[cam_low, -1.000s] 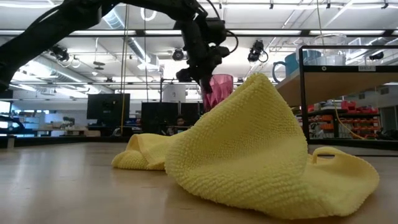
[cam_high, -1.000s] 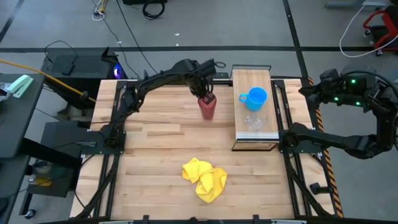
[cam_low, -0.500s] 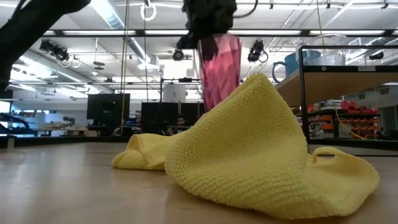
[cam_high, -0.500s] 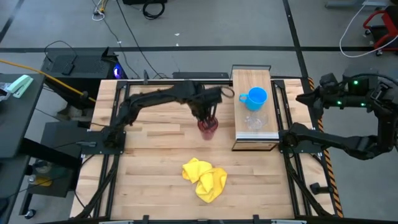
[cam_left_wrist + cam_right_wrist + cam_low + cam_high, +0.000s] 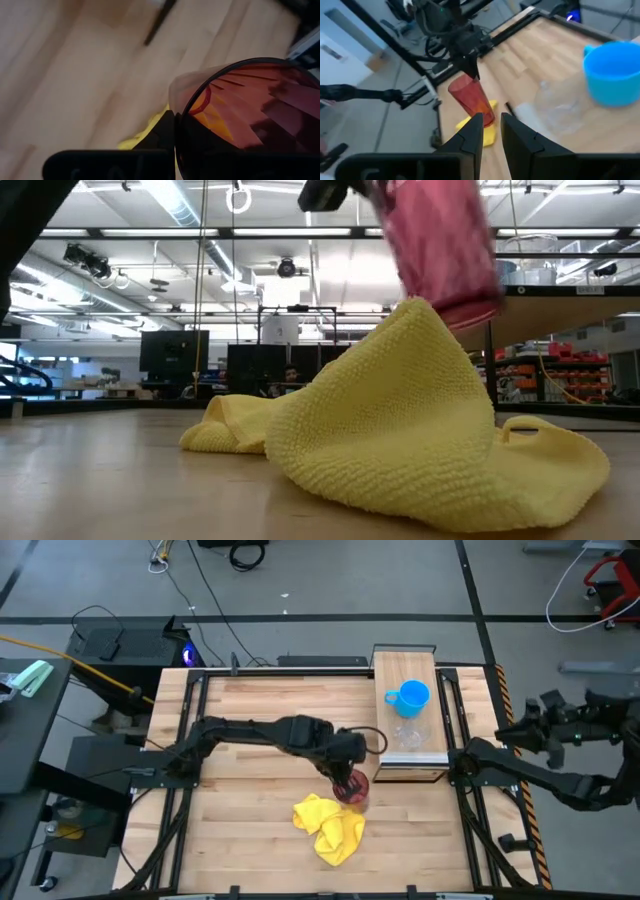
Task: Stack small to large cups/mugs on shelf
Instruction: Put the red cup on the shelf
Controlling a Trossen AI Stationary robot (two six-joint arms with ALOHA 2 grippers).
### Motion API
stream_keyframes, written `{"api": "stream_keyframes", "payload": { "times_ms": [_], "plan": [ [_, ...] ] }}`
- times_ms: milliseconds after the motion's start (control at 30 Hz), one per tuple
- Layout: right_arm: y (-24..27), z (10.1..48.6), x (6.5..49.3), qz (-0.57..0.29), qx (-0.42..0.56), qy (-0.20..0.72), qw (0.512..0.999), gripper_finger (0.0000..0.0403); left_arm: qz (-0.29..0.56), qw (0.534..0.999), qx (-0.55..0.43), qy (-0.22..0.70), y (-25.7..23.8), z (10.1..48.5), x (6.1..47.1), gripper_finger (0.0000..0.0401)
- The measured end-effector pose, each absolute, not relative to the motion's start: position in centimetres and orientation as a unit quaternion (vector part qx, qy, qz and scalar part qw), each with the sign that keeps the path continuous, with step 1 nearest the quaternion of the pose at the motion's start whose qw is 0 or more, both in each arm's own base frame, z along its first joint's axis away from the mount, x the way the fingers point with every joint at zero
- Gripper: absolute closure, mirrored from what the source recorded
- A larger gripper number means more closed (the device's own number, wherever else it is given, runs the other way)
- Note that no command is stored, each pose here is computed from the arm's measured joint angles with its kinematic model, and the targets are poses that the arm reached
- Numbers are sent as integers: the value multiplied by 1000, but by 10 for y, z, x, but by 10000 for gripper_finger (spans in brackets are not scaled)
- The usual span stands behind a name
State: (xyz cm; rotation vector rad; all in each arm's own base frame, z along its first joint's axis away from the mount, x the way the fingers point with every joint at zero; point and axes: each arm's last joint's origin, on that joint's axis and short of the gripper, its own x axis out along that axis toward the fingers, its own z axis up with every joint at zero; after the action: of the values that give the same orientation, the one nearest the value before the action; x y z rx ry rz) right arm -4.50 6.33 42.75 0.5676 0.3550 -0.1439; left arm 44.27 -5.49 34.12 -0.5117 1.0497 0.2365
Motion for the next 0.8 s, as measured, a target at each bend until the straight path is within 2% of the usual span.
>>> {"api": "stream_keyframes", "payload": {
  "times_ms": [267,533,600,800],
  "plan": [
    [82,384,-62,-19,324,165,931,329,103,835,-261,473,-70,344,445,389],
    [90,353,-68,18,359,164,919,348,108,833,-272,469,-71,344,446,389],
    [89,351,-65,8,357,165,919,353,110,833,-273,468,-69,344,447,389],
    [72,362,-60,-92,299,184,932,366,116,833,-274,466,-65,343,447,389]
  ]
}}
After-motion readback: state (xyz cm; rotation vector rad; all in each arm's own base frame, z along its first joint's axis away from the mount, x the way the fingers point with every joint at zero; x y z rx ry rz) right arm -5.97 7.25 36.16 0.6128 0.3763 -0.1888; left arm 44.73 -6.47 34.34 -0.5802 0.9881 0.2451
